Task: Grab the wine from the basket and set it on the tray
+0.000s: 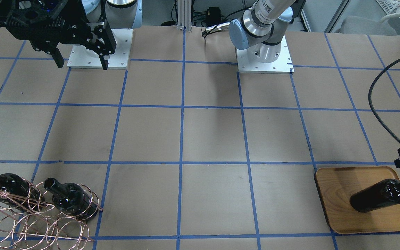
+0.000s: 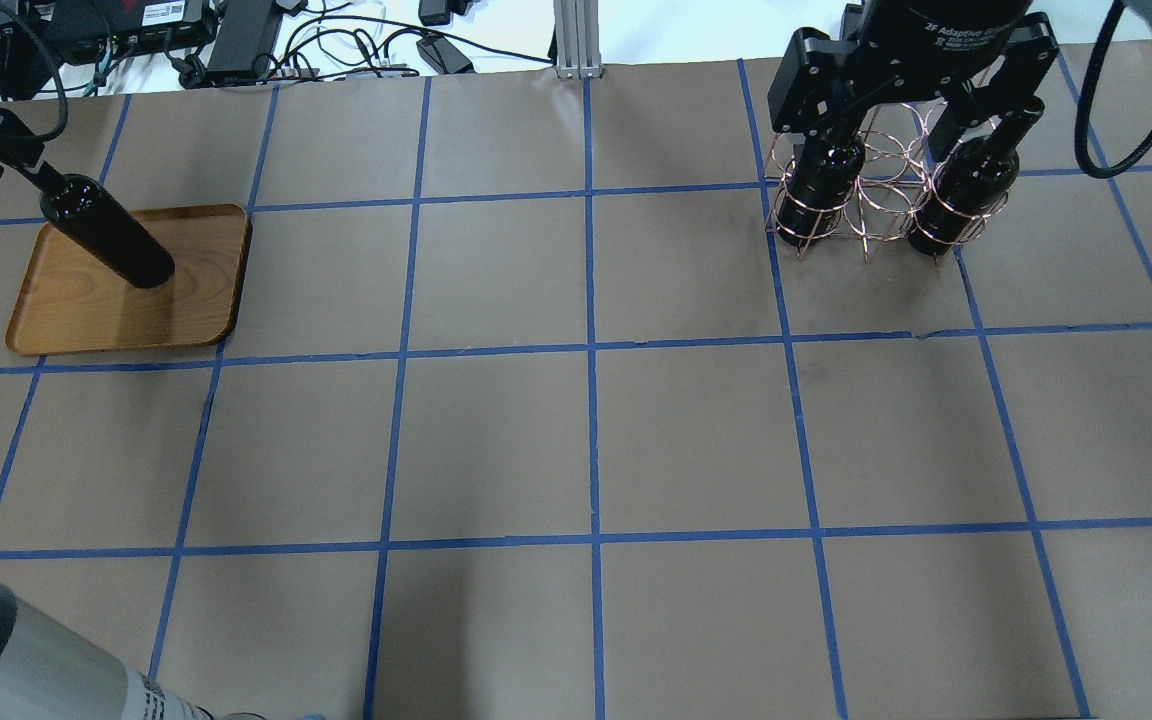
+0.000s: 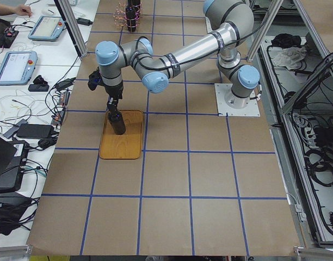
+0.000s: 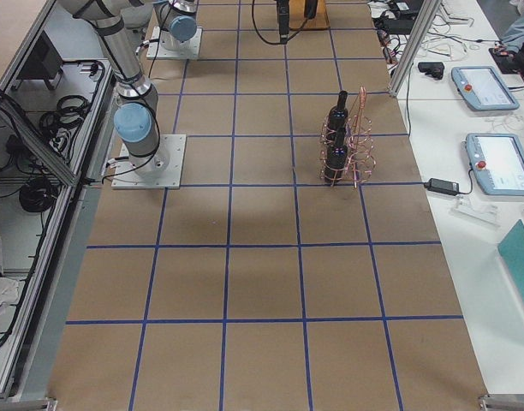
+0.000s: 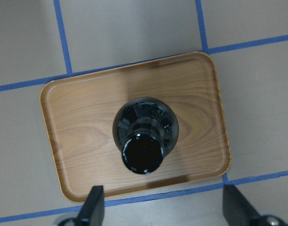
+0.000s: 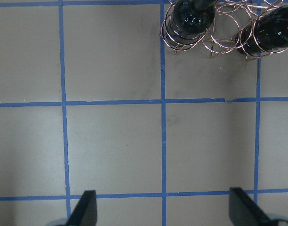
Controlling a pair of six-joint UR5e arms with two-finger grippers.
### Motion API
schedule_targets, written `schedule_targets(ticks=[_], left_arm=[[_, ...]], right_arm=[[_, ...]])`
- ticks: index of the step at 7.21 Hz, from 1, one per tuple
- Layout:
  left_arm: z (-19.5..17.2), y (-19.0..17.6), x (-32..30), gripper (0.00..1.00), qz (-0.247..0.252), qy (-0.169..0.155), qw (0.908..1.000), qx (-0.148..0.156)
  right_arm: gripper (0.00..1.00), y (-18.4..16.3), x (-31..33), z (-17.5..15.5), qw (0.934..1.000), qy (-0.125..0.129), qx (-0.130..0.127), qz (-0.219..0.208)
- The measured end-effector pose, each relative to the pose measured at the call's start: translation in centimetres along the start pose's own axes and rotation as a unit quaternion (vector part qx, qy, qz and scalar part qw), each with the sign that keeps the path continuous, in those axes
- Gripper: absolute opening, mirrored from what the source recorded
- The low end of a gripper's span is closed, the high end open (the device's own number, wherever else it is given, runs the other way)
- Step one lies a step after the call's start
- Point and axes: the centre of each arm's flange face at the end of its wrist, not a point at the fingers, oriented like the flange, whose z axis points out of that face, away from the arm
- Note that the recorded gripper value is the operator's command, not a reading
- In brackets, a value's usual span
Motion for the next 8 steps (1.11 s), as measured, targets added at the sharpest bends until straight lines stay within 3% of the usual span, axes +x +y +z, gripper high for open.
schedule_targets(ticks=[3, 8], left_arm=[[-8.1, 4.2, 6.0, 1.0, -0.017, 0.003, 0.9998, -0.013], [-12.6, 6.3, 27.1, 1.0, -0.019, 0.004, 0.9998, 0.008]], right_arm=[[1.0, 0.0, 0.0, 0.0, 1.0, 0.0, 0.0, 0.0], [1.0, 0.0, 0.0, 0.0, 1.0, 0.0, 0.0, 0.0]])
